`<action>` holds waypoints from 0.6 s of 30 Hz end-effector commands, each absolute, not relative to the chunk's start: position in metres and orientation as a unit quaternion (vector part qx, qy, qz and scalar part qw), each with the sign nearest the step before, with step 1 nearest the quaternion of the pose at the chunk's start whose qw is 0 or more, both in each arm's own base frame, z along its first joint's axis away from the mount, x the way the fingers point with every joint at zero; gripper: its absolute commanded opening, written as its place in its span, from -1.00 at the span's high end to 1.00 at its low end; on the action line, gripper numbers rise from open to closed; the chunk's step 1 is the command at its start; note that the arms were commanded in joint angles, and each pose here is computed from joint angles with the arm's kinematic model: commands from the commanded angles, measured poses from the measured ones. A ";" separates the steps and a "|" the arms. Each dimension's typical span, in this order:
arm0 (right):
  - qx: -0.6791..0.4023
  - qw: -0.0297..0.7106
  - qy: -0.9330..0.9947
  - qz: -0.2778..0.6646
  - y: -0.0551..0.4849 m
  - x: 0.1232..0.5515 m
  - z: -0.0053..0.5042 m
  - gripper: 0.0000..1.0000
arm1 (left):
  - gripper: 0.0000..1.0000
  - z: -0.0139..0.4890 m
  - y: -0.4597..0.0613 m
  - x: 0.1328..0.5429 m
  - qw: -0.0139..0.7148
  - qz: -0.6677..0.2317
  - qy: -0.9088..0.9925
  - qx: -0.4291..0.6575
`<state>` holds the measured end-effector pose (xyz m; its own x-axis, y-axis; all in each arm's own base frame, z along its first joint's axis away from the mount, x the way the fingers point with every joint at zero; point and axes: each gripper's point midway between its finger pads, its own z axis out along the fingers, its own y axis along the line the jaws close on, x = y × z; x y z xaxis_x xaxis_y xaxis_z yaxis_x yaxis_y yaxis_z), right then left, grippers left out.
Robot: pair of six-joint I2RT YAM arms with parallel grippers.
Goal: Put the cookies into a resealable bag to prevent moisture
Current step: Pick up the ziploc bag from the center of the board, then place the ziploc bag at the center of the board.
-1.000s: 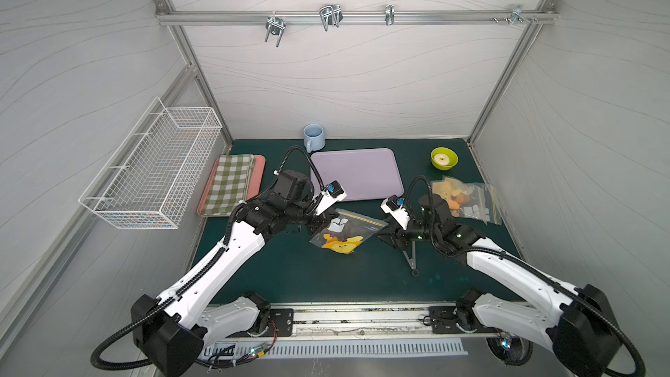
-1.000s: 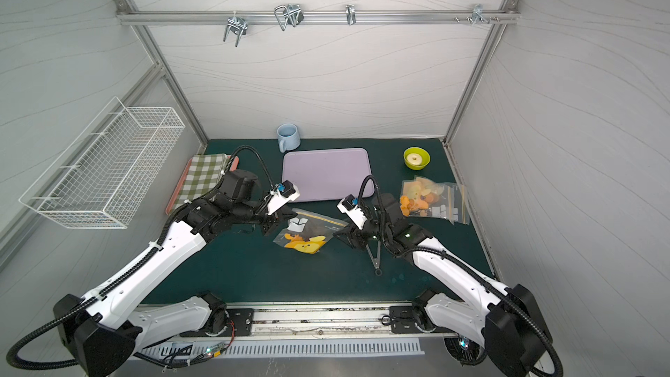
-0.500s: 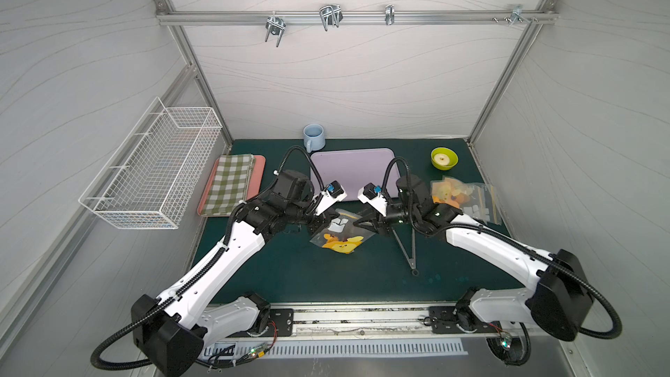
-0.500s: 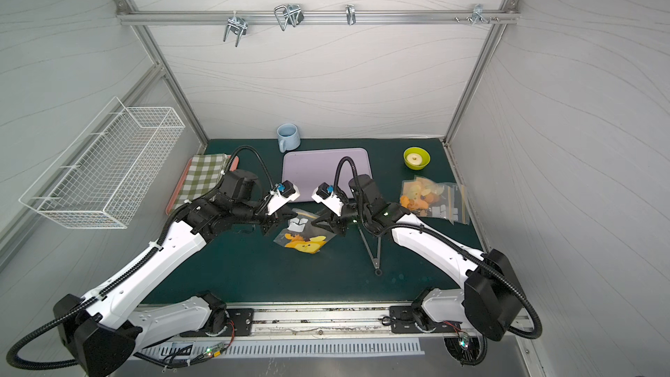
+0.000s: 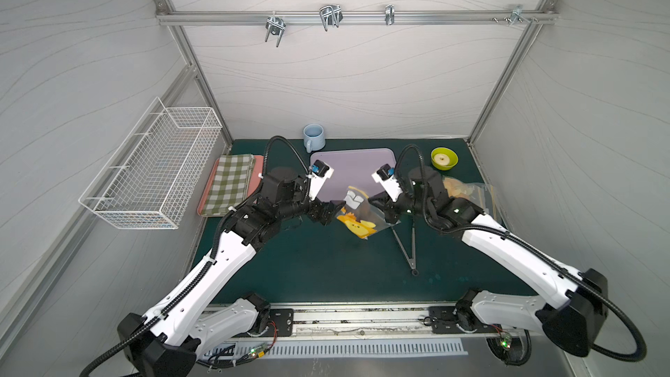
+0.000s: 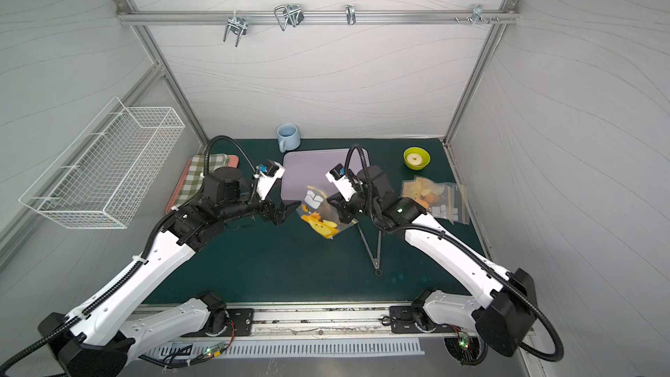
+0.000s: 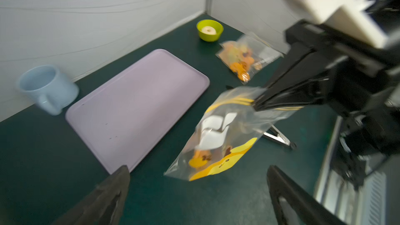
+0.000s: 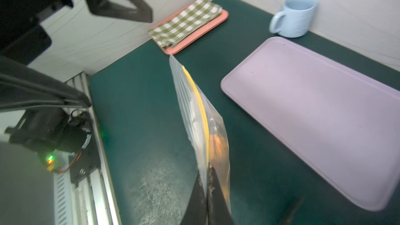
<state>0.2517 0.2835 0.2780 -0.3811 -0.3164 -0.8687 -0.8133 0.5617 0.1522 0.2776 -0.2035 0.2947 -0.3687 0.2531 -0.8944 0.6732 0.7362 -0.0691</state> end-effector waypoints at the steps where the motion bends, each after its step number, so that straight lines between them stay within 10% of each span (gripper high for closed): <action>1: -0.247 0.452 0.827 0.227 0.226 0.279 0.310 1.00 | -0.99 0.317 -0.168 0.310 0.521 -0.173 0.826 0.126; 18: 0.010 0.416 0.889 0.192 0.082 0.407 0.269 1.00 | -0.99 0.291 -0.109 0.332 0.486 -0.105 0.867 -0.024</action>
